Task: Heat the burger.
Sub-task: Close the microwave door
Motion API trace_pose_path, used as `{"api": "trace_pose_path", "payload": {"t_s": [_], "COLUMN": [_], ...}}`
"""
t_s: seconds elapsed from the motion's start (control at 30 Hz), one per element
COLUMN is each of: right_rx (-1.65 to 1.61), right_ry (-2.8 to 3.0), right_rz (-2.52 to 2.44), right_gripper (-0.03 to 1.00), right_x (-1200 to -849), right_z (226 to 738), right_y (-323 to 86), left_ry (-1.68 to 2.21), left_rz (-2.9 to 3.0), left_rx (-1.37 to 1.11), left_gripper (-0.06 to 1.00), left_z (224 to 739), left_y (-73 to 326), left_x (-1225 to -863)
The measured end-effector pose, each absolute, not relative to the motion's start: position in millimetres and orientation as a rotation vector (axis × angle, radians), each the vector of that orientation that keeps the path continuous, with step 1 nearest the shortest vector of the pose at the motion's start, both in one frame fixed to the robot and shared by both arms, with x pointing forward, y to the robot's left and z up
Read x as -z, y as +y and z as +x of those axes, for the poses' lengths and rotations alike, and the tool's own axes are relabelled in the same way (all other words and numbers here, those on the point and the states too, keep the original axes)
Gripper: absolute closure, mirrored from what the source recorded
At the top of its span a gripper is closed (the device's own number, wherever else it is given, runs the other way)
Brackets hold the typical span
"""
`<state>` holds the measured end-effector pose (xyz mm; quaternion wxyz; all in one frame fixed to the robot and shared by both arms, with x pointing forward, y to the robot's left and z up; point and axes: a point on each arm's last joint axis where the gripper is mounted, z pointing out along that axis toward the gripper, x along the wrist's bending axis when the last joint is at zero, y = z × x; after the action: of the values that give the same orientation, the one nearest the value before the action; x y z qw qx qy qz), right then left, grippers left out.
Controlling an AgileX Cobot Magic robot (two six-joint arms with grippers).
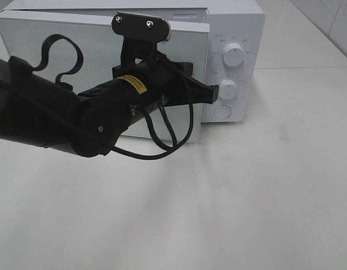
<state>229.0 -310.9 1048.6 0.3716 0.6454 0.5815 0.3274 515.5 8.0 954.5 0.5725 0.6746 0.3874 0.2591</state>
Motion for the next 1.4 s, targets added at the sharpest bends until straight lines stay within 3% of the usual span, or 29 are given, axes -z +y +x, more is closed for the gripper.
{"api": "trace_pose_path", "payload": {"t_s": [1.4], "right_rx": [-0.839], "right_ry": [1.491], "right_rz": [1.655], "right_gripper": [0.21], "right_x": [-1049], "right_z": [229], "right_y": [-311], "left_ry": [0.922], "left_rz": [1.602], "left_rx": [-0.575], "left_gripper": [0.94], "left_z": [560], "left_y": [-25], "left_x": [-952]}}
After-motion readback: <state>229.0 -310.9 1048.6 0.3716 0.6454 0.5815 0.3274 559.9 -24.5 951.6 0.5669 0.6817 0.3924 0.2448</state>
